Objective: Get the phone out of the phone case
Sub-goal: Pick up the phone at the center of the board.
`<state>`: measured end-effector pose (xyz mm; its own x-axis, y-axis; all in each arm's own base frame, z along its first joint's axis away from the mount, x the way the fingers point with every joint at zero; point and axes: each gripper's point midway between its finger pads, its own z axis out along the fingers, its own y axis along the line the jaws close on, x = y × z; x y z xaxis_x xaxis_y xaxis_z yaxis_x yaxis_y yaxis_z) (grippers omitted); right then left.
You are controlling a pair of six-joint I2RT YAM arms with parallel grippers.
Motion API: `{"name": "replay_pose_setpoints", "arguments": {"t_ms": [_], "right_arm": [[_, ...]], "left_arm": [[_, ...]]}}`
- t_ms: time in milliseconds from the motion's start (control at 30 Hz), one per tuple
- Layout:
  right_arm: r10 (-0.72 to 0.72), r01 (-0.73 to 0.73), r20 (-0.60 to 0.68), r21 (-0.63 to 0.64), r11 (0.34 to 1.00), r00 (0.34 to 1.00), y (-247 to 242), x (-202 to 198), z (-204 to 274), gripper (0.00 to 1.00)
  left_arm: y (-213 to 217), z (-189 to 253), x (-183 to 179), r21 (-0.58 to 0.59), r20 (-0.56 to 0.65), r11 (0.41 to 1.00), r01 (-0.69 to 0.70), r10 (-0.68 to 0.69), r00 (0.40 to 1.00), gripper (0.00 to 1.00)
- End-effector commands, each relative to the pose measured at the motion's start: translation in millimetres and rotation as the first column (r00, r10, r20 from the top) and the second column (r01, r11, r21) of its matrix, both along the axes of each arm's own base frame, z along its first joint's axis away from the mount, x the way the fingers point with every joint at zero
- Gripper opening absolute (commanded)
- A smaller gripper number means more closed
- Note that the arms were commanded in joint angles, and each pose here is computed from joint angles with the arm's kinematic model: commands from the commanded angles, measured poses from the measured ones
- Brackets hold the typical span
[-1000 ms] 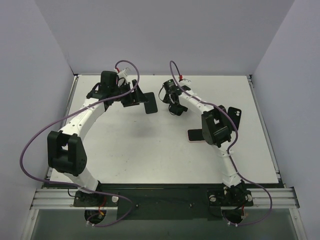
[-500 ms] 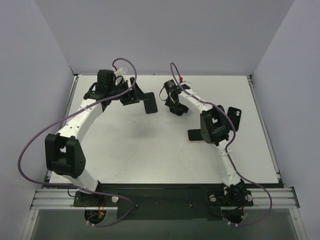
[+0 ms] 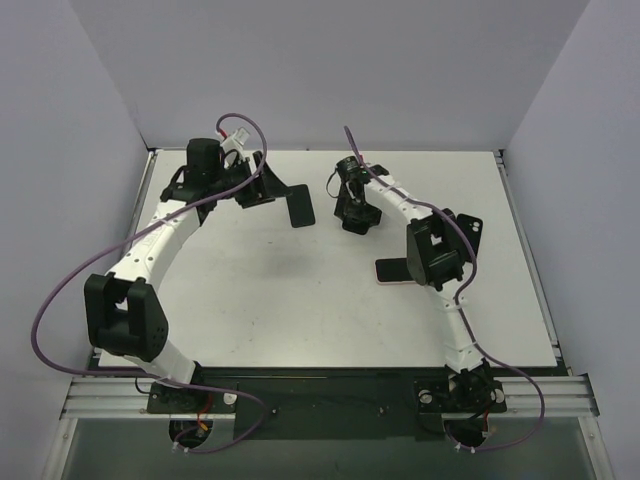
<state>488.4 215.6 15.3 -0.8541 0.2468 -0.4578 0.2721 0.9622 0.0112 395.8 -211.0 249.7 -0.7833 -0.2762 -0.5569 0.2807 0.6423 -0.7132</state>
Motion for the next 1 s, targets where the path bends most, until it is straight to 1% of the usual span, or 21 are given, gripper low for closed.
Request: {"name": "replay_pose_setpoints", "arguments": {"t_ms": [0,33,67,100,133,167,200,233,267,300,333,367,400,433,467,500,567,633,733,833,967], "right_arm": [[0.253,-0.252,0.019,-0.045,0.967,0.967,8.6,-38.5,44.2,0.26],[0.275,-0.275,0.02,-0.009,0.961,0.961,12.4,-43.1,48.0,0.2],[0.297,-0.298,0.021,0.016,0.955,0.955,12.2,-51.4,52.3,0.16],[0.317,-0.317,0.008,0.051,0.947,0.948,15.5,-58.9,52.0,0.09],[0.331,-0.331,0.008,0.065,0.941,0.944,14.4,-67.0,54.2,0.05],[0.339,-0.339,0.016,0.077,0.938,0.941,15.9,-70.1,54.7,0.0],[0.351,-0.35,0.001,0.105,0.931,0.936,14.9,-84.1,52.4,0.0],[0.359,-0.36,0.033,0.142,0.922,0.933,22.4,-84.3,54.8,0.0],[0.37,-0.369,0.027,0.175,0.913,0.929,22.4,-97.3,51.5,0.0],[0.363,-0.366,0.051,0.199,0.909,0.93,23.0,-103.0,51.1,0.0],[0.363,-0.368,0.065,0.221,0.903,0.929,24.8,-107.1,51.5,0.0],[0.355,-0.365,0.087,0.261,0.893,0.931,27.7,-114.7,52.8,0.0],[0.357,-0.372,0.103,0.295,0.88,0.928,32.6,-116.8,54.0,0.0],[0.337,-0.36,0.126,0.326,0.874,0.933,34.9,-119.8,54.6,0.0],[0.334,-0.36,0.135,0.348,0.866,0.933,37.7,-122.2,56.7,0.0],[0.318,-0.352,0.151,0.376,0.857,0.936,40.5,-124.4,58.1,0.0],[0.309,-0.347,0.16,0.418,0.839,0.938,45.6,-130.1,59.7,0.0],[0.301,-0.35,0.178,0.454,0.82,0.937,49.5,-135.7,64.7,0.0],[0.294,-0.362,0.211,0.501,0.786,0.932,55.0,-141.9,70.3,0.0],[0.287,-0.359,0.216,0.536,0.764,0.933,58.4,-150.5,68.3,0.0],[0.283,-0.361,0.224,0.577,0.733,0.933,63.7,-164.1,68.6,0.0]], "left_arm": [[9.5,12.9,8.0,-0.036,0.036,0.999,-0.03,0.031,0.999,0.77],[11.8,12.3,13.8,-0.054,0.039,0.998,-0.037,0.039,0.998,0.76],[10.7,10.1,11.0,-0.092,0.009,0.995,-0.029,0.03,1.0,0.76],[11.1,14.3,15.6,-0.133,0.025,0.991,-0.015,0.019,1.0,0.76],[10.7,8.0,14.2,-0.17,-0.024,0.985,-0.031,0.027,0.999,0.76],[11.8,8.5,18.4,-0.199,-0.01,0.98,-0.02,0.019,1.0,0.76],[11.5,3.3,18.5,-0.226,-0.049,0.973,-0.039,0.028,0.998,0.76],[11.1,-6.5,20.2,-0.24,-0.071,0.97,-0.043,0.026,0.997,0.76],[9.4,-9.8,23.2,-0.262,-0.091,0.963,-0.058,0.035,0.995,0.76],[6.5,-20.8,23.9,-0.269,-0.115,0.961,-0.067,0.037,0.993,0.77],[5.0,-27.7,24.6,-0.291,-0.165,0.952,-0.096,0.049,0.985,0.77],[1.3,-46.7,23.9,-0.291,-0.213,0.949,-0.119,0.058,0.975,0.77],[-2.4,-53.6,22.2,-0.31,-0.276,0.938,-0.154,0.066,0.959,0.77],[-10.4,-71.3,18.9,-0.315,-0.325,0.933,-0.172,0.065,0.944,0.78],[-16.0,-77.4,16.7,-0.333,-0.379,0.921,-0.203,0.067,0.923,0.8],[-28.4,-95.3,9.3,-0.334,-0.424,0.92,-0.206,0.049,0.904,0.81],[-50.4,-111.7,-3.9,-0.373,-0.512,0.898,-0.232,0.009,0.859,0.84],[-69.6,-123.3,-14.9,-0.403,-0.543,0.885,-0.231,-0.029,0.839,0.86],[-79.6,-151.7,-27.3,-0.363,-0.606,0.897,-0.254,-0.02,0.795,0.88],[-89.2,-155.3,-29.0,-0.367,-0.591,0.899,-0.24,-0.025,0.806,0.89],[-94.2,-173.8,-39.1,-0.319,-0.629,0.916,-0.243,-0.013,0.777,0.9]]}}
